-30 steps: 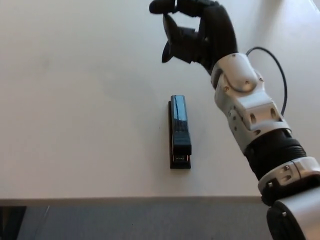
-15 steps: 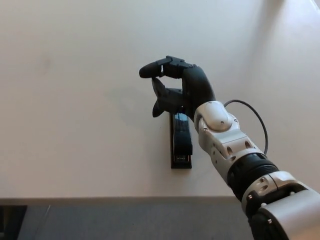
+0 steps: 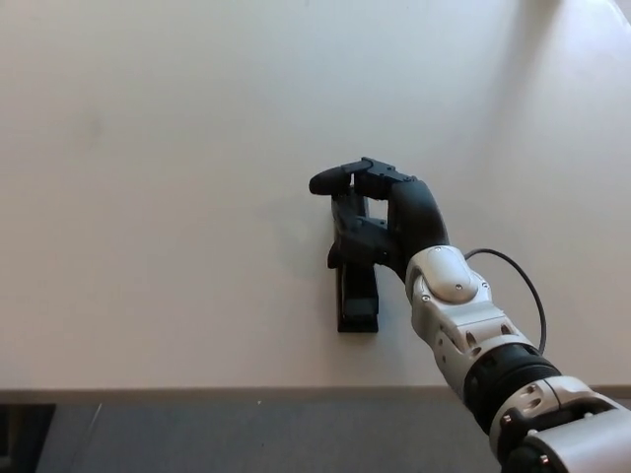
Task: The robot uses its right hand to press on the stapler that is in the middle of the desk
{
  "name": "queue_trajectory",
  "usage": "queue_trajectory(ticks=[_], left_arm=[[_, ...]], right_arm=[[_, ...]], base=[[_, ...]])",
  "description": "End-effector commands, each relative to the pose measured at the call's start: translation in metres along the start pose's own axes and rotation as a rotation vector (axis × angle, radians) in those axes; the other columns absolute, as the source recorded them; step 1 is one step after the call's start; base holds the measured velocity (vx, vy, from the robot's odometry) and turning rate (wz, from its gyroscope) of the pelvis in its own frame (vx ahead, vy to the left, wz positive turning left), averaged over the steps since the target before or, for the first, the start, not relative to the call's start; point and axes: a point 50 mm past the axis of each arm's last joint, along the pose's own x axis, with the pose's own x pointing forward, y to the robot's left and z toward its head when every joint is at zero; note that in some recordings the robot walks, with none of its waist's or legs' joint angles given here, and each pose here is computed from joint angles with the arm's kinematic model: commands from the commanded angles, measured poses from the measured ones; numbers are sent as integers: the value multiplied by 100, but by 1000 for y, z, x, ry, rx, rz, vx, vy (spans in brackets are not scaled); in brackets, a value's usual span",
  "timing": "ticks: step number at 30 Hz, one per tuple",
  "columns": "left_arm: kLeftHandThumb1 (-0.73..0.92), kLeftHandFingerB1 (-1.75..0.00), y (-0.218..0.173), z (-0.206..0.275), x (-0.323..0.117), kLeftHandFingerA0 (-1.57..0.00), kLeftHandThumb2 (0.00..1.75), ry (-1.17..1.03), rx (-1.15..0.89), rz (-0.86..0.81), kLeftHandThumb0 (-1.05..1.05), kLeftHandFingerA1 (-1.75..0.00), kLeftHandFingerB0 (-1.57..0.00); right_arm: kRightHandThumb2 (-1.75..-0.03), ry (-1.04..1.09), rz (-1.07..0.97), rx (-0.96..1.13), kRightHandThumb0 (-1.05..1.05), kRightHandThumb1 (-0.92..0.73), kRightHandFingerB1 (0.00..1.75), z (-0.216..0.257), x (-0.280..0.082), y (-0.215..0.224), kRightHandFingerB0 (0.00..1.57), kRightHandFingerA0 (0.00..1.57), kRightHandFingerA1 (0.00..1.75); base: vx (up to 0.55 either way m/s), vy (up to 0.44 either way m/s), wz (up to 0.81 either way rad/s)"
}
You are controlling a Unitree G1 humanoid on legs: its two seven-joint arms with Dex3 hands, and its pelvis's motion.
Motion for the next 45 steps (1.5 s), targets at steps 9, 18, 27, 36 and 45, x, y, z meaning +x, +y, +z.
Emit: queue_trajectory(ticks=[9,18,27,36,45], left_arm=[[66,-46,9,5,-2,-3,109,-20,52,19,-66,-49,-2],[92,-37,8,5,-1,-11,70,-17,53,16,-66,-43,-8],[92,-35,2,-78,-77,-8,70,208,67,-48,-62,-40,-5],[65,-47,0,-104,-111,-13,105,317,172,-66,-78,-52,-4],[64,-46,0,-110,-117,-8,105,348,170,-73,-75,-51,-1]], right_arm=[[-70,296,91,-9,-15,-77,135,-87,-39,28,69,93,159],[-71,393,132,-130,-17,-78,124,-115,-59,35,79,97,145],[-78,597,182,-85,-14,-75,127,-199,-147,52,79,92,149],[-75,731,156,-86,-19,-75,125,-231,-198,52,82,94,149],[-74,754,154,-86,-20,-75,124,-237,-210,52,81,94,149]], base=[[0,0,0],[0,0,0],[0,0,0],[0,0,0],[0,0,0]])
